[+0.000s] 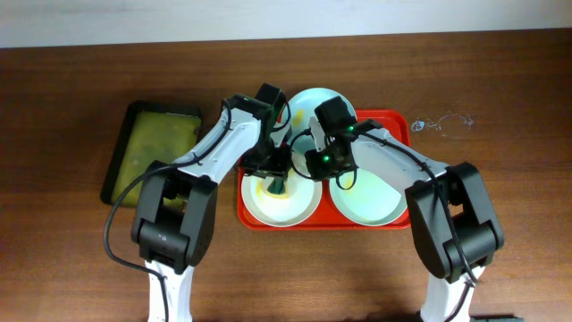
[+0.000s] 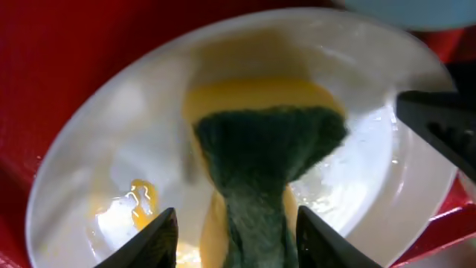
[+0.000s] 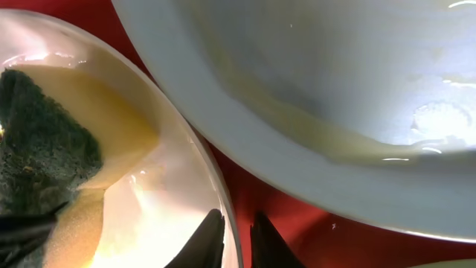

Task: Clean dirty plates on tray and stack at the side
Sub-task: 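Scrub the white plate with the sponge while the right gripper holds it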

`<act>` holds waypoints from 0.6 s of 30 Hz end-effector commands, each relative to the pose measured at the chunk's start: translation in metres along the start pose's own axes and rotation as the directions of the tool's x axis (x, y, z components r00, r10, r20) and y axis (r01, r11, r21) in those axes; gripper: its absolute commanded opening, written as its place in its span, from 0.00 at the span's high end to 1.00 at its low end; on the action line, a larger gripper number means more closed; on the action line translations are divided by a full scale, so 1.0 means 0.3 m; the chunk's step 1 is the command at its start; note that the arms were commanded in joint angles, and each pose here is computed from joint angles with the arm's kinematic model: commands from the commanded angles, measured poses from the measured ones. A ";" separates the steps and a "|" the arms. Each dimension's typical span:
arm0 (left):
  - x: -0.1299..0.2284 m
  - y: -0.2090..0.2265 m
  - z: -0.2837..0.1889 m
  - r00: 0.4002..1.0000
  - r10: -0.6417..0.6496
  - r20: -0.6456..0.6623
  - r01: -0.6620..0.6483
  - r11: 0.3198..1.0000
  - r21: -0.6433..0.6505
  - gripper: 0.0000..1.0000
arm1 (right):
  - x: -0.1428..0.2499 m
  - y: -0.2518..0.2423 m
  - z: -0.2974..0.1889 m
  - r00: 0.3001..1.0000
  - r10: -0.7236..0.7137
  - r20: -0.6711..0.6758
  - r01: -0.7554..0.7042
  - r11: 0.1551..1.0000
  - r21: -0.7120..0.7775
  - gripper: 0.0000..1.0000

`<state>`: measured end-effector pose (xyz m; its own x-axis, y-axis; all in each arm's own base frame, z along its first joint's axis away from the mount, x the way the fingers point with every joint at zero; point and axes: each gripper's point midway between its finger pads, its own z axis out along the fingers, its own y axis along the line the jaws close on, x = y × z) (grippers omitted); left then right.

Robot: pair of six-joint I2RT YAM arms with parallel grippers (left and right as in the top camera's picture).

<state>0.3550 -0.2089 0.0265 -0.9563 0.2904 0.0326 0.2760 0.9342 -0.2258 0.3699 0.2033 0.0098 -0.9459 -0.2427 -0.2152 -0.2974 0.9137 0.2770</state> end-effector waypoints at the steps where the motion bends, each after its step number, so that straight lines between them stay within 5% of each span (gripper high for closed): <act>1: 0.037 0.003 0.026 1.000 -0.022 -0.020 0.022 1.000 -0.010 0.64 | 0.021 -0.010 0.020 1.000 0.008 -0.022 -0.008 1.000 -0.002 0.85; 4: 0.034 0.003 0.026 1.000 -0.021 -0.016 0.021 1.000 -0.010 0.80 | 0.021 -0.009 0.021 1.000 0.008 -0.022 -0.008 1.000 -0.002 0.85; 6: 0.034 0.003 0.026 1.000 -0.021 -0.016 0.021 1.000 -0.010 1.00 | 0.022 -0.009 0.021 1.000 0.008 -0.022 -0.008 1.000 -0.002 0.84; 8: 0.035 0.014 0.017 1.000 -0.025 -0.014 0.025 0.999 -0.022 1.00 | 0.022 -0.009 0.021 1.000 0.008 -0.022 -0.008 1.000 -0.002 0.85; 13: 0.049 0.263 -0.148 0.951 -0.286 0.119 0.308 0.908 -0.283 1.00 | 0.021 -0.009 0.021 1.000 0.008 -0.022 -0.008 1.000 -0.001 0.85; 18: 0.045 0.171 -0.151 0.951 -0.297 0.082 0.305 0.945 -0.117 1.00 | 0.021 -0.010 0.020 1.000 0.008 -0.022 -0.008 1.000 -0.002 0.84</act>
<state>0.3660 -0.1276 0.0478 -1.0000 -0.0011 0.0070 -0.0009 0.9996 0.0275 0.3699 0.2029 0.0093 -0.9474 -0.2393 -0.2125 -0.2934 0.9148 0.2777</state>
